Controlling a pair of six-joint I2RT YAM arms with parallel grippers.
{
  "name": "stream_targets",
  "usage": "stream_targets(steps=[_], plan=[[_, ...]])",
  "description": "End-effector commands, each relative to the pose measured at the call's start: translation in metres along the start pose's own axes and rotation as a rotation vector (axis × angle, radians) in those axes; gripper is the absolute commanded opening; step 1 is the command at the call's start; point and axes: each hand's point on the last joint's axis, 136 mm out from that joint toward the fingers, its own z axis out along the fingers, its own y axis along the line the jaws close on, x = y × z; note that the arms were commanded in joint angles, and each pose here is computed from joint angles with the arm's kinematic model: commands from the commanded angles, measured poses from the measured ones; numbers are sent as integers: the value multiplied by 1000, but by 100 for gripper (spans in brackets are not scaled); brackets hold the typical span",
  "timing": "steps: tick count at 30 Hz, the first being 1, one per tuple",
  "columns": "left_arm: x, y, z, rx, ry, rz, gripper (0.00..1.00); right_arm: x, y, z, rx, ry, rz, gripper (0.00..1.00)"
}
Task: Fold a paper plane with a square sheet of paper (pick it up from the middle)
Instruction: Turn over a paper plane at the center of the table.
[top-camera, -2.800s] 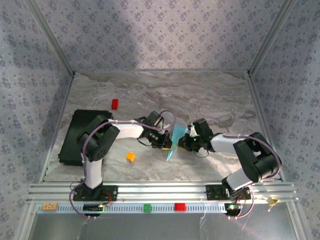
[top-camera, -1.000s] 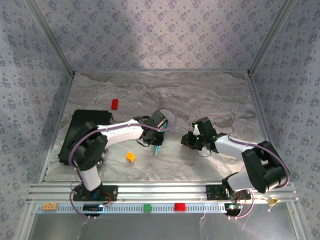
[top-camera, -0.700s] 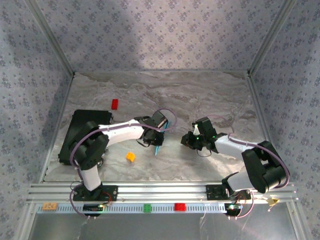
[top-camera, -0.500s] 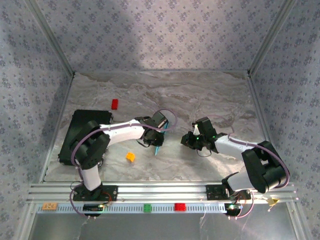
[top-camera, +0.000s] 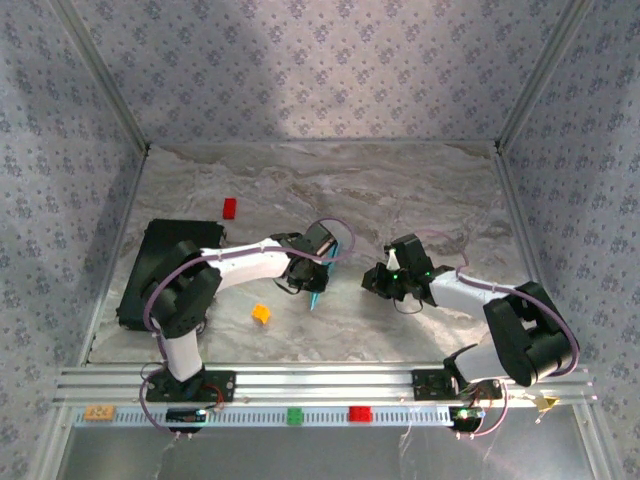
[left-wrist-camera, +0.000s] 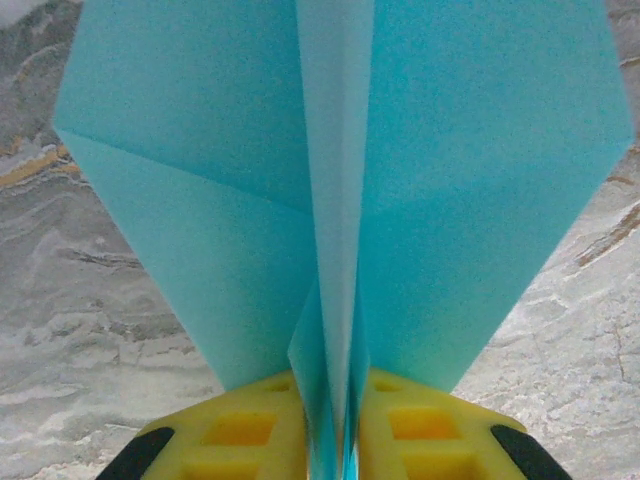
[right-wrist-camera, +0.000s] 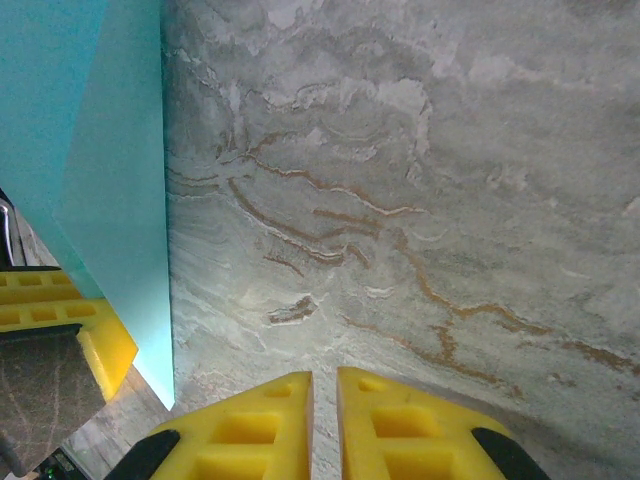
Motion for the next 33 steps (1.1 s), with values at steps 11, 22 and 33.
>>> stream_targets(steps=[11, 22, 33], plan=[[1, -2, 6, -35, 4, 25, 20, -2, 1, 1, 14, -5, 6, 15], [7, 12, 16, -126, 10, 14, 24, -3, 1, 1, 13, -4, 5, 15], [-2, 13, 18, -190, 8, -47, 27, -4, 0, -4, 9, -17, 6, 15]])
